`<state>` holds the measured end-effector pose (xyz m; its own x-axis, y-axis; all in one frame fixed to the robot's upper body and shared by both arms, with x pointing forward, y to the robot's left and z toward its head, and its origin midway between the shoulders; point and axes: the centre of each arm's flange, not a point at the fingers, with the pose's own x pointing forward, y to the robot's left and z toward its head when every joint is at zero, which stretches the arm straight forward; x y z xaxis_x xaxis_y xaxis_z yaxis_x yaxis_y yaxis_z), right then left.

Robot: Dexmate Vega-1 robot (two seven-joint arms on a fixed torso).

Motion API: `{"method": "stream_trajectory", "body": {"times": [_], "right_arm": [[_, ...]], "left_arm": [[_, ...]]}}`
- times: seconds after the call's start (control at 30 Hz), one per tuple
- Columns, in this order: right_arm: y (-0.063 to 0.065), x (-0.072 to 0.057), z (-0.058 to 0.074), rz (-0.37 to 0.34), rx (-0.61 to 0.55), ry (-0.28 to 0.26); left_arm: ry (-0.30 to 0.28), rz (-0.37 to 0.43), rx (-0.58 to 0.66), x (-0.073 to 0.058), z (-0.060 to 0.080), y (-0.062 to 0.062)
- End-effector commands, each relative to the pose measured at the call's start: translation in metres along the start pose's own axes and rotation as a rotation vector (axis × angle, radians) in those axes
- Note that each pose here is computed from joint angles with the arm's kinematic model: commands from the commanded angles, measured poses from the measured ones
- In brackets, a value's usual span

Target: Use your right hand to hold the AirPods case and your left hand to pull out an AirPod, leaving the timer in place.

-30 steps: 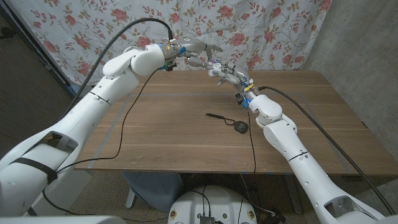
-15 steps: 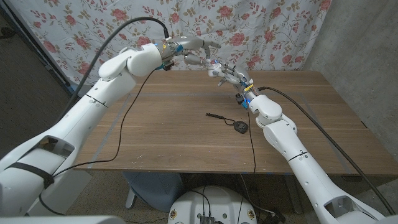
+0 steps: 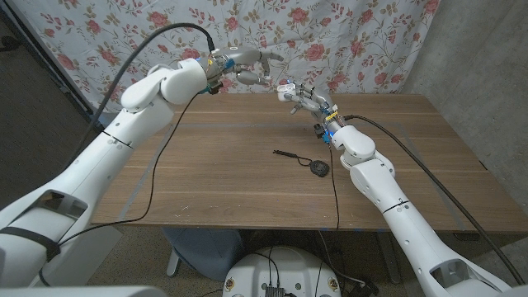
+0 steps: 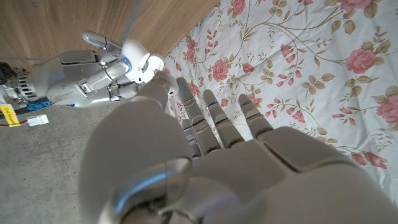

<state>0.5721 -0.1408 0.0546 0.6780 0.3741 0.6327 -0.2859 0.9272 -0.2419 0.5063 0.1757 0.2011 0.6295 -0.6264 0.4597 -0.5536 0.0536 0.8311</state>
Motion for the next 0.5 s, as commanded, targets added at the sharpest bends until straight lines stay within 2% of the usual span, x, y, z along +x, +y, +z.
{"method": "stream_trajectory", "body": {"times": [0.03, 0.33, 0.5], "right_arm": [[-0.012, 0.001, 0.002, -0.044, 0.004, -0.010], [-0.021, 0.000, 0.002, -0.077, 0.004, -0.010], [-0.022, 0.002, 0.002, -0.073, 0.002, -0.005]], "left_arm": [[0.073, 0.009, -0.043, -0.013, -0.002, -0.011], [0.156, -0.022, -0.121, -0.024, -0.011, -0.031], [0.158, -0.017, -0.129, -0.024, -0.011, -0.034]]}}
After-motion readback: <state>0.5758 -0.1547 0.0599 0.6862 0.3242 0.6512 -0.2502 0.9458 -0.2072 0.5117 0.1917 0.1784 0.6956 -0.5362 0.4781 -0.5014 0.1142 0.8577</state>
